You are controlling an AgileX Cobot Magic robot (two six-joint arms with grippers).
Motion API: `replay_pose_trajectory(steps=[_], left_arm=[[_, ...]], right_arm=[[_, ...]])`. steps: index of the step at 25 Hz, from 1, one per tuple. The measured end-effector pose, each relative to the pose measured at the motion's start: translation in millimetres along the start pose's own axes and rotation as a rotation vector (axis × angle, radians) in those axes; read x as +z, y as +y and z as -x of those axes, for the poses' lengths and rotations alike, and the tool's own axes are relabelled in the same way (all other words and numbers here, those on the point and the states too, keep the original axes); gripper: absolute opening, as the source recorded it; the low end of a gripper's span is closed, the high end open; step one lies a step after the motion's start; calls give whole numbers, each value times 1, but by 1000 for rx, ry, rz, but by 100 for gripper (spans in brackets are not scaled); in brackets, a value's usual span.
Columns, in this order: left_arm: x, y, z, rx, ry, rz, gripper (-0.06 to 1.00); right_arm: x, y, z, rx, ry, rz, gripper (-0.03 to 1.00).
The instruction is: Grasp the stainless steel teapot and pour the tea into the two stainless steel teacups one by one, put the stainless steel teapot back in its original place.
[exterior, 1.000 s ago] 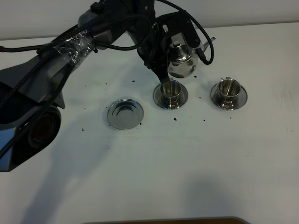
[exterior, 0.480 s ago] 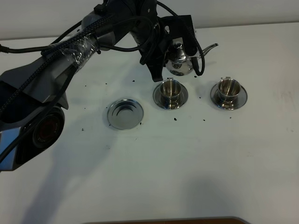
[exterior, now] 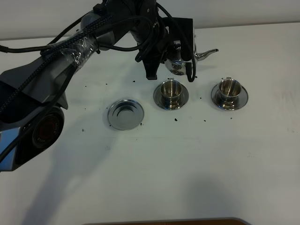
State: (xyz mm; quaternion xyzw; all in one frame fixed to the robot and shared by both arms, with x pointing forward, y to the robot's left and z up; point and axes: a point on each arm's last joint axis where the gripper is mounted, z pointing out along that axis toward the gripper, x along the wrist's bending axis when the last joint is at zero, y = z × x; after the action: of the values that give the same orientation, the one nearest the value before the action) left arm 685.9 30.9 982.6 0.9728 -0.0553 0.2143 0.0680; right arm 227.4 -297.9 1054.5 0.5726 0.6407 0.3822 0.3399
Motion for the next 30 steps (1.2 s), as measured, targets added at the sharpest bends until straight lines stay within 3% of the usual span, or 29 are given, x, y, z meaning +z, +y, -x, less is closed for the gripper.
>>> replay_pose_trajectory(steps=[13, 30], left_arm=[[23, 0, -5, 144, 95, -17, 25], [40, 20, 2, 347, 163, -38, 25]], right_arm=[[0, 0, 0, 0, 0, 0, 38], [0, 0, 0, 0, 0, 0, 38]])
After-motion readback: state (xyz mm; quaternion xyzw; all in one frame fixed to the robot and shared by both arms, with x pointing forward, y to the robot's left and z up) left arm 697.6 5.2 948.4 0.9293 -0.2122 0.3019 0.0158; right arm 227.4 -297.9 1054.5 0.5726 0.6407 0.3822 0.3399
